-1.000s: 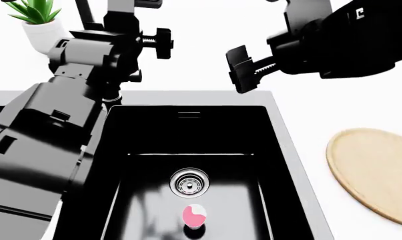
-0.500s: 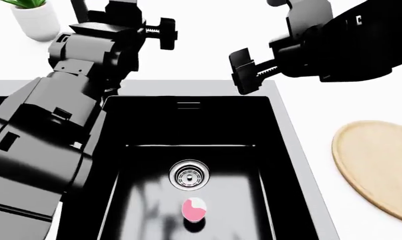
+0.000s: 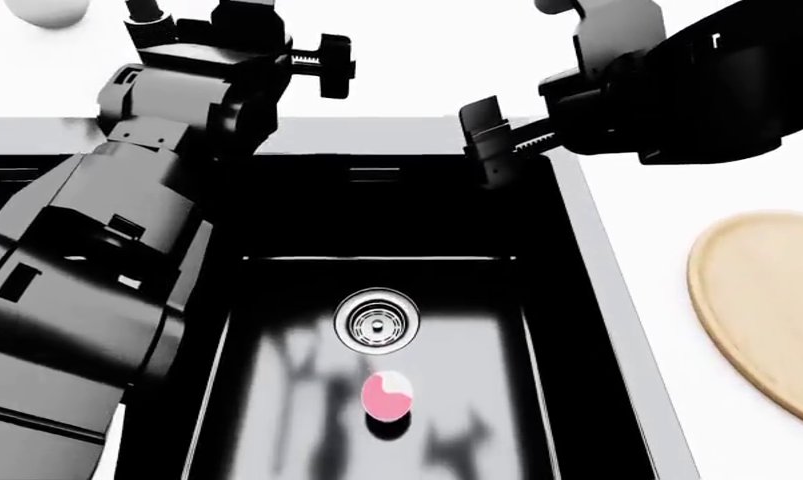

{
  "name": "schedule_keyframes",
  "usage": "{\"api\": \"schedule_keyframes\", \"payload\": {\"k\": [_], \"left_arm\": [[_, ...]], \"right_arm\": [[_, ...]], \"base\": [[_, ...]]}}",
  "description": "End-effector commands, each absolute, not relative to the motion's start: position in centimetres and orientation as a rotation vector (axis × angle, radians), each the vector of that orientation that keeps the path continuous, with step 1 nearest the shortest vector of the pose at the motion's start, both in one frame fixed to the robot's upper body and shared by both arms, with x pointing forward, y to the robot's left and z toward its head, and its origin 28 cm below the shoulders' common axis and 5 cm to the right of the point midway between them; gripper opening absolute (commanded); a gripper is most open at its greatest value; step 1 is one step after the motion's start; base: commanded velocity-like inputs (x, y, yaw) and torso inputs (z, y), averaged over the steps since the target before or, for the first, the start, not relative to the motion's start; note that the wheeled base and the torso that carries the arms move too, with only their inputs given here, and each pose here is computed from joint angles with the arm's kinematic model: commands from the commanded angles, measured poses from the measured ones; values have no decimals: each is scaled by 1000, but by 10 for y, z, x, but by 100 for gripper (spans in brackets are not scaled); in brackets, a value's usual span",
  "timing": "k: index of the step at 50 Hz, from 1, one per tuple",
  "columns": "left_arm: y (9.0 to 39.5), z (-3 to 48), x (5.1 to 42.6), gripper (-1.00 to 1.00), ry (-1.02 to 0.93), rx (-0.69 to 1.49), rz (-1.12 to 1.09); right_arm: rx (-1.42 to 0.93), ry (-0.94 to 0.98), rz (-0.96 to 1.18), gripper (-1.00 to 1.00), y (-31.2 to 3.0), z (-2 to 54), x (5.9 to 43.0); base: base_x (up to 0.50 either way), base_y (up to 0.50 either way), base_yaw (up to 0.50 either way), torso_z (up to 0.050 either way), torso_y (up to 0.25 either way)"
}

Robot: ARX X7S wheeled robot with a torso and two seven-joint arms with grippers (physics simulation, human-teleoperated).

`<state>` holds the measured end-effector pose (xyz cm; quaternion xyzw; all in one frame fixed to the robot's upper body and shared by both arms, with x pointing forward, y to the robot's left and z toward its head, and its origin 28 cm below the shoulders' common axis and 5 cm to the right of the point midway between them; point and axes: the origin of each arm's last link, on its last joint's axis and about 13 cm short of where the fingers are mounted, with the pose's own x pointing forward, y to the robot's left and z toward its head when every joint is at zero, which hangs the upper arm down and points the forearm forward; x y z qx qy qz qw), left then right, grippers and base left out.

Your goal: Pick the yogurt from the counter and place it in the sink. Then turn on the sink faucet.

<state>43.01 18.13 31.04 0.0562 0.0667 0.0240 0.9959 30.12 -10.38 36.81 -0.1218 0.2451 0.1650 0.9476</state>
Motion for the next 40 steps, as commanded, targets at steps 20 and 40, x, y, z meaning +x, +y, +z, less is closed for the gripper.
{"api": "schedule_keyframes", "payload": {"k": [20,40], "left_arm": [[174,314,430,100,114,157,-109],[171,313,429,100,116,163,-169]], "right_arm": [[-236,493,334,100,-104,369,303],[-234,497,334,100,-103,368,304]], "base": [[0,0,0,0,0],[0,0,0,0,0]]}}
